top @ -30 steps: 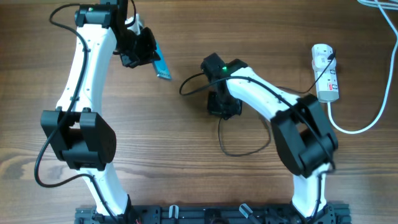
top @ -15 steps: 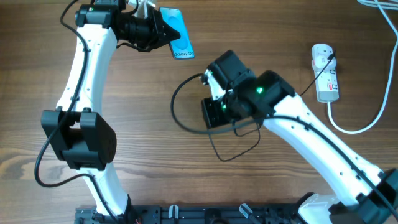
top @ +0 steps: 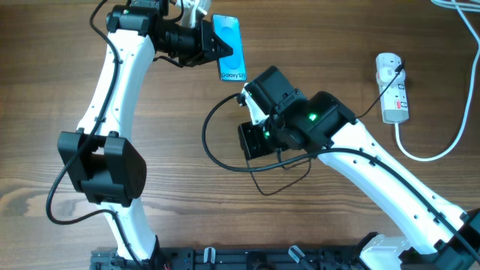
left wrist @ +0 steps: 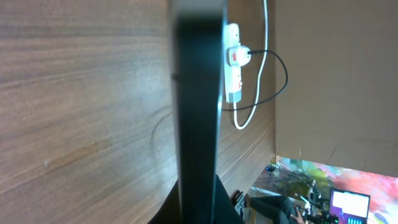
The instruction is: Plug charger to phone and switch on socket
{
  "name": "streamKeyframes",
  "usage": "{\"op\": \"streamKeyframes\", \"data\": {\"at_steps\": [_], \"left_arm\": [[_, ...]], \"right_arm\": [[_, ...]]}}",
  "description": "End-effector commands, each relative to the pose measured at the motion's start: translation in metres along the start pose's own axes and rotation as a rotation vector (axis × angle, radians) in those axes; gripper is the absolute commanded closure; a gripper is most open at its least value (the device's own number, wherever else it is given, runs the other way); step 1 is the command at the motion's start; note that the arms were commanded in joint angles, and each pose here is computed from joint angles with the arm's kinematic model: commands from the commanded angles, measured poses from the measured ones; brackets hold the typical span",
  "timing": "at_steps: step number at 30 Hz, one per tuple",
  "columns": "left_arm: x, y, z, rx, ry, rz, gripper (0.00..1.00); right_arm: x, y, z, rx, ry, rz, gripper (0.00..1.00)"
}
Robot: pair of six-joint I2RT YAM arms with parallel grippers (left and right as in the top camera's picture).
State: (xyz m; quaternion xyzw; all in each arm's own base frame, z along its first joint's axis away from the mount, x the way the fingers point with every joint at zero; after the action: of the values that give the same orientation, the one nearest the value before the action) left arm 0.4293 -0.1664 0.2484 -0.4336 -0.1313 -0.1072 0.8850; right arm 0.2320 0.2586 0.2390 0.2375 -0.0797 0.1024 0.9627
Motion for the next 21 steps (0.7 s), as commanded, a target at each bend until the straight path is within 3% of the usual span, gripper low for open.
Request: {"op": "streamKeyframes", "data": {"at_steps": [1, 7, 21], "left_arm": [[-0.004, -0.014, 0.005, -0.038, 0.012, -0.026, 0.96], [-0.010, -0.029, 0.006, -0.155, 0.031, -0.106, 0.96], [-0.010, -0.029, 0.006, -0.153, 0.032, -0.106, 0.96]], "right_arm": [[0.007, 0.005, 0.010, 0.013, -0.069, -0.011, 0.96], [0.012, 0.004, 0.011, 0.003, -0.095, -0.050, 0.96], [0.006, 0.008, 0.010, 0.039, -0.054, -0.051, 0.96]]}}
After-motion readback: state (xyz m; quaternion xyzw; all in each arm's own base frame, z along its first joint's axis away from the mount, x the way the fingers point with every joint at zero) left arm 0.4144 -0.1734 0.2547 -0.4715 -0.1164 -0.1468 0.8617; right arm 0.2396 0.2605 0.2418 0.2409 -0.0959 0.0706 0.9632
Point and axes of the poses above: each gripper's point midway between its finger pads, its own z axis back along the fingers, its own y axis along the line the jaws close on, x = y × z, the point moved 4 cm from there along z, back along the fingers, and after that the axes turned 9 degrees about -z, right-handed, at the moved point
